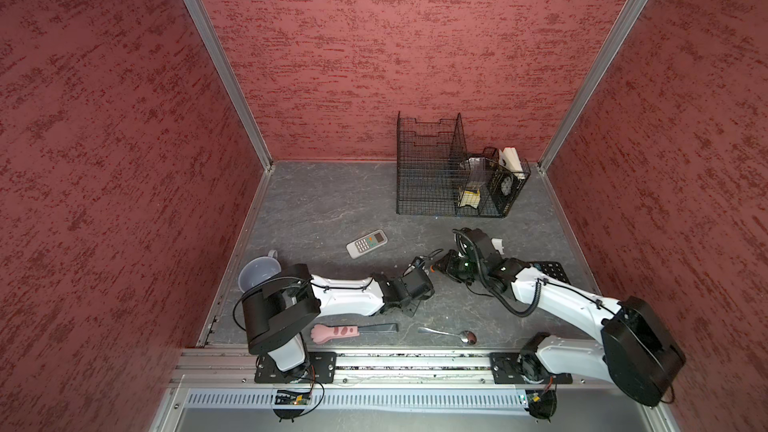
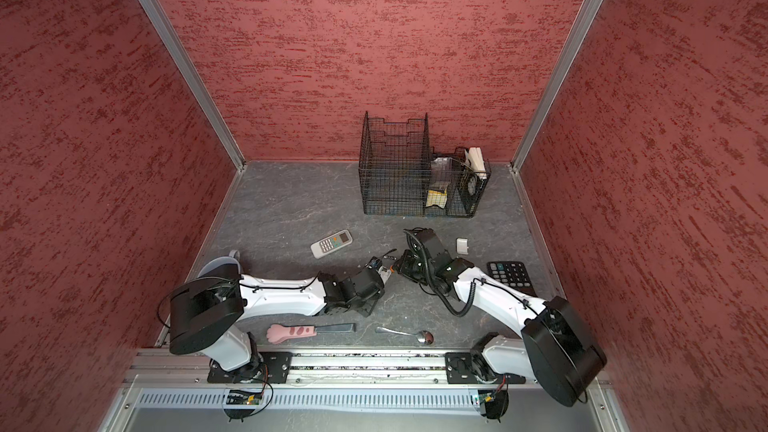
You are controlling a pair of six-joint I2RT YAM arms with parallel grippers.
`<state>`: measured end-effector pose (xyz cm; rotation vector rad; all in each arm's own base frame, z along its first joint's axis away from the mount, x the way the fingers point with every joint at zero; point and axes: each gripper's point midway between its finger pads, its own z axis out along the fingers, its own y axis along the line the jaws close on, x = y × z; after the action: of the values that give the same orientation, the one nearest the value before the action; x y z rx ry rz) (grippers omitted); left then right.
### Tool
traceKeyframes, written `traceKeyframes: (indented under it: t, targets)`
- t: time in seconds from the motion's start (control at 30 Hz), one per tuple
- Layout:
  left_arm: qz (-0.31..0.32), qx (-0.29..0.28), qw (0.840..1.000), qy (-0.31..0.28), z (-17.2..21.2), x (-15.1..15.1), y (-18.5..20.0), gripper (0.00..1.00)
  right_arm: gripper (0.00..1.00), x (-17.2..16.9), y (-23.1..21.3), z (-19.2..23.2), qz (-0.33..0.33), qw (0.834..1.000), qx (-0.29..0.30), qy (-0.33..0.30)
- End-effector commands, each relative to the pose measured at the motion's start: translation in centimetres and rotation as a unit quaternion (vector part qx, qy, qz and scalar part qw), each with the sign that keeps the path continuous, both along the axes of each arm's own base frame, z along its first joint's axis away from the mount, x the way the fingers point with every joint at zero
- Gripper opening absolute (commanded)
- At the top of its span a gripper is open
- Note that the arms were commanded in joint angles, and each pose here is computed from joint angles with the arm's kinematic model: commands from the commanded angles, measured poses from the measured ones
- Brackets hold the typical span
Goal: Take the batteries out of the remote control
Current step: 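Pry the first battery out onto the table with the right gripper's screwdriver, then pry the second battery out of the remote with the screwdriver tip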
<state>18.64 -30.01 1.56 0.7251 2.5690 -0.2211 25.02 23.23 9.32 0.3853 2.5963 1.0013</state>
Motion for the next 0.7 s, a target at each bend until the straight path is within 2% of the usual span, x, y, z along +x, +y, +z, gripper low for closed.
traceKeyframes:
  t: [0.0,0.67]
  targets:
    - [-0.045,0.063,0.991,0.106,-4.7,-4.7,2.6,0.54,0.00,1.9,1.7,2.2,0.004,0.998,0.030,-0.047]
    - [-0.035,0.066,0.991,0.108,-4.9,-4.8,2.8,0.54,0.00,1.6,0.3,3.5,-0.013,0.998,0.017,-0.062]
